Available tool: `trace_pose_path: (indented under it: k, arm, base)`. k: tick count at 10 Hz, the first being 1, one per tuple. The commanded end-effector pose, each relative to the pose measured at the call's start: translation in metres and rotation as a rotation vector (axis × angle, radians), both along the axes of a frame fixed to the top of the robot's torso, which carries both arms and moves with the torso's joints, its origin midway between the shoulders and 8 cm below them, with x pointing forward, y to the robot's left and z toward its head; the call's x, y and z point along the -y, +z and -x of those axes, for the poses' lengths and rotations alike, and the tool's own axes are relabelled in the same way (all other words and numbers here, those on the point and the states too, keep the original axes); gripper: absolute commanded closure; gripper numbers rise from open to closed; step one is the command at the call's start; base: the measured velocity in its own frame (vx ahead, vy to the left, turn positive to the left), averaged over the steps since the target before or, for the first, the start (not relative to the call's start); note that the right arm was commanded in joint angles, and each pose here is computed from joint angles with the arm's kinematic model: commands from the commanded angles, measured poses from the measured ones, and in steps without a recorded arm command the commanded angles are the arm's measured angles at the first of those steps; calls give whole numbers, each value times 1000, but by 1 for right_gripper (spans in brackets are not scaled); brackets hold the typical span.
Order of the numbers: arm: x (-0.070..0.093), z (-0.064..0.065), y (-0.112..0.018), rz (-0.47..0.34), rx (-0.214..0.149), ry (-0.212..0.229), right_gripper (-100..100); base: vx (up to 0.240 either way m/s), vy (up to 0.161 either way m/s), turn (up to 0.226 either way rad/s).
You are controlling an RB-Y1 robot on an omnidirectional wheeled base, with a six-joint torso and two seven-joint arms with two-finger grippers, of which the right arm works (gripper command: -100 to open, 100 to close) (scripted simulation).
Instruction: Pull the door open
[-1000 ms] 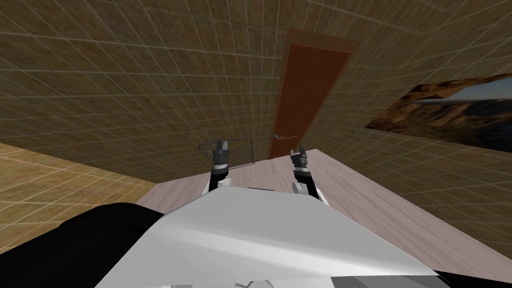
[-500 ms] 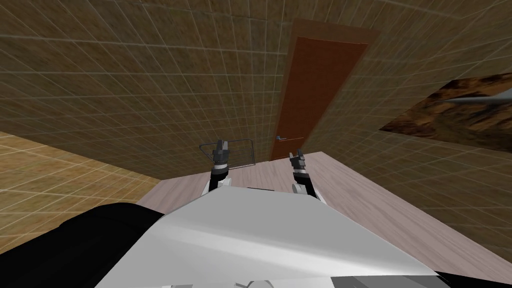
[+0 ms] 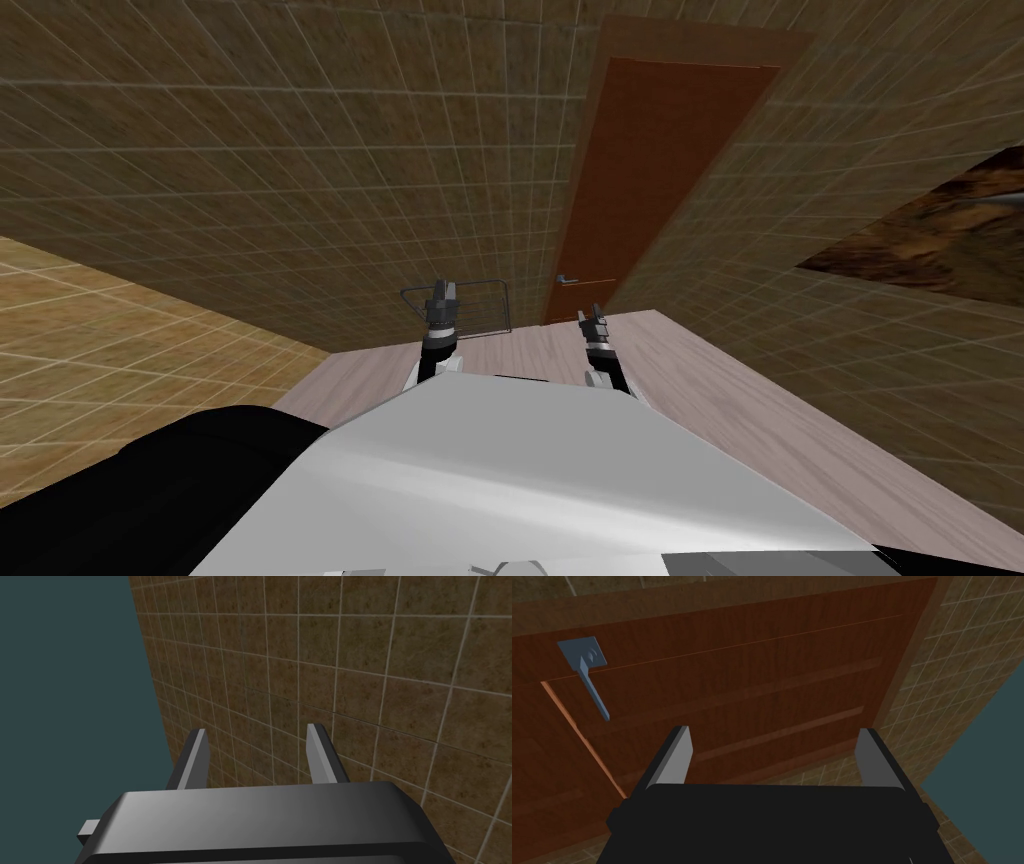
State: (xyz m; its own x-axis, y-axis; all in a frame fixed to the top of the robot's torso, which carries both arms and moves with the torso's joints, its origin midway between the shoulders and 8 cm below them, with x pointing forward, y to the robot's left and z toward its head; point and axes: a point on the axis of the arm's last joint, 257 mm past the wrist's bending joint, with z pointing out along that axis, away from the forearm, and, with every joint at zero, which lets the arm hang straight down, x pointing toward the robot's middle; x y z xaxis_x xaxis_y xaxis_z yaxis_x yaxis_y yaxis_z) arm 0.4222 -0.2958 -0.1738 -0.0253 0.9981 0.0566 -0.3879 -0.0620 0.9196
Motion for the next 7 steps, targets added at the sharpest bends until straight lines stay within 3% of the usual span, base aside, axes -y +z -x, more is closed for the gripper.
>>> trace_pose_path:
  k: [1, 7]
  arm:
    - [4, -1, -13, 0, -20, 0, -100]
    - [23, -1, -61, 1, -94, -5, -100]
  base:
    - [86, -63, 96]
    - [88, -51, 96]
